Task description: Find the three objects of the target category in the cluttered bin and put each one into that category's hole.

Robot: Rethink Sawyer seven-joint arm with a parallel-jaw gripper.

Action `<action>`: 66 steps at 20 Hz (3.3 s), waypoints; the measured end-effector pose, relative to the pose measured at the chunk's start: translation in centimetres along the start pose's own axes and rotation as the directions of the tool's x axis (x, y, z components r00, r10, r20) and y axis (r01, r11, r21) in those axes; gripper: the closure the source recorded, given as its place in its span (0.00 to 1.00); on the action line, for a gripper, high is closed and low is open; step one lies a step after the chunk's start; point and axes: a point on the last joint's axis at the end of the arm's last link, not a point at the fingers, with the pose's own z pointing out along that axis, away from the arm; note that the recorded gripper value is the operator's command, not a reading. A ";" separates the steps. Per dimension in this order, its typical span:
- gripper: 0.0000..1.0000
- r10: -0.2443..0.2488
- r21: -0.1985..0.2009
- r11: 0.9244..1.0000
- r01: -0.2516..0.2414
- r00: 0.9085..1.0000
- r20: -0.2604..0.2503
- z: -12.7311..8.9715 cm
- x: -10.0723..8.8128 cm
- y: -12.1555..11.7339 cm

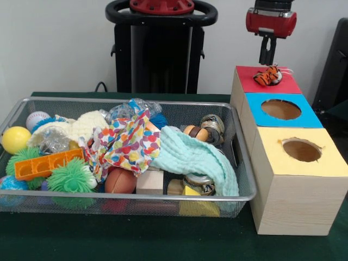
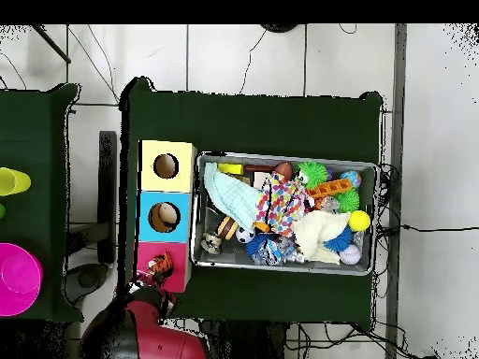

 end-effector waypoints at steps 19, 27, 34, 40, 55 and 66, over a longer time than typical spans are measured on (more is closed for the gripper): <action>1.00 0.007 0.030 1.000 -0.006 1.000 -0.009 1.7 0.2 -0.9; 1.00 0.016 0.024 1.000 -0.016 1.000 0.023 2.8 -0.5 -1.2; 1.00 0.019 0.013 1.000 -0.019 0.999 0.030 3.5 -0.6 -0.9; 1.00 0.020 0.009 1.000 -0.020 0.999 0.031 3.5 -0.7 -0.8; 1.00 0.016 0.020 1.000 -0.017 0.998 0.060 3.3 0.0 -0.5; 1.00 -0.005 0.075 0.997 0.000 0.998 0.064 1.2 0.7 0.1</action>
